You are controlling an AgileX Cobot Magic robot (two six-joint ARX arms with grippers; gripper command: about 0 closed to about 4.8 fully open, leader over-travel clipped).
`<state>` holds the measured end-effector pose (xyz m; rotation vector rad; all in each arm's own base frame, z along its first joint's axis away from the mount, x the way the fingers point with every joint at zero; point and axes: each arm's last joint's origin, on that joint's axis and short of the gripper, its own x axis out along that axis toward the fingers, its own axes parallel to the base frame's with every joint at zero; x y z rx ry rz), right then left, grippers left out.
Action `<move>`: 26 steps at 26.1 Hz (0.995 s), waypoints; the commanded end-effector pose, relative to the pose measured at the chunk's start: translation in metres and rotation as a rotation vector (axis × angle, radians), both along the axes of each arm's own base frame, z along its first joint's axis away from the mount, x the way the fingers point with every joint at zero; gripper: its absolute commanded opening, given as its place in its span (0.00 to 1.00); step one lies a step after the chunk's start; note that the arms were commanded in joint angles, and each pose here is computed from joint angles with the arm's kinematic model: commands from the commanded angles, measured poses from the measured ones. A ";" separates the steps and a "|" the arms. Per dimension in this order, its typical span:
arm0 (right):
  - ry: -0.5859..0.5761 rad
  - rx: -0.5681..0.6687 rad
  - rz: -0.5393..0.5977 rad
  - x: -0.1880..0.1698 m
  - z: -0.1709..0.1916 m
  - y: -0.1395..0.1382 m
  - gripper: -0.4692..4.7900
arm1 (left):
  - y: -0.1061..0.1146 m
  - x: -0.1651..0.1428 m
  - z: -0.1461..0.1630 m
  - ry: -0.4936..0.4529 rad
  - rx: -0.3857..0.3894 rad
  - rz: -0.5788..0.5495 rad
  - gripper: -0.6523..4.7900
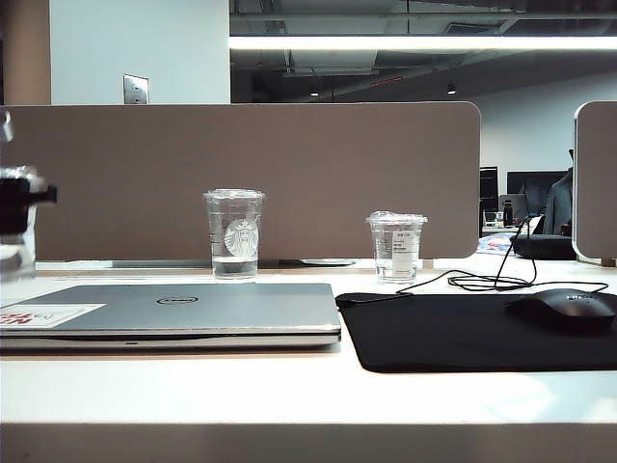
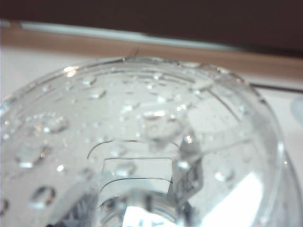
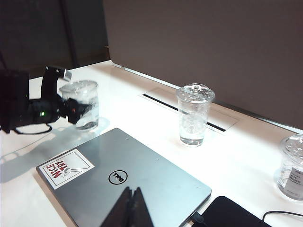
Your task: Pick up the coffee cup on the left and place it on the left side of the laptop.
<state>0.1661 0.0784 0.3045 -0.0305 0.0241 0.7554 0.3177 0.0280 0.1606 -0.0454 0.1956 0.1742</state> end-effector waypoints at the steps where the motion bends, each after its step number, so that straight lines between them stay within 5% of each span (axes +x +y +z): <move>1: -0.026 0.009 0.018 -0.001 0.005 0.000 0.09 | -0.001 -0.017 -0.003 -0.108 -0.004 0.007 0.49; 21: -0.024 0.009 0.033 -0.002 0.005 0.000 0.09 | -0.001 -0.026 -0.049 -0.065 -0.002 0.046 0.49; 23: -0.024 0.009 0.033 -0.002 0.005 0.000 0.09 | -0.001 -0.027 -0.050 -0.059 -0.008 0.034 0.56; 24: -0.024 0.009 0.033 -0.002 0.005 0.000 0.09 | -0.001 -0.027 -0.050 -0.058 -0.010 0.021 0.73; 26: -0.024 0.009 0.032 -0.002 0.005 0.000 0.09 | -0.001 -0.027 -0.050 -0.057 -0.010 0.020 0.87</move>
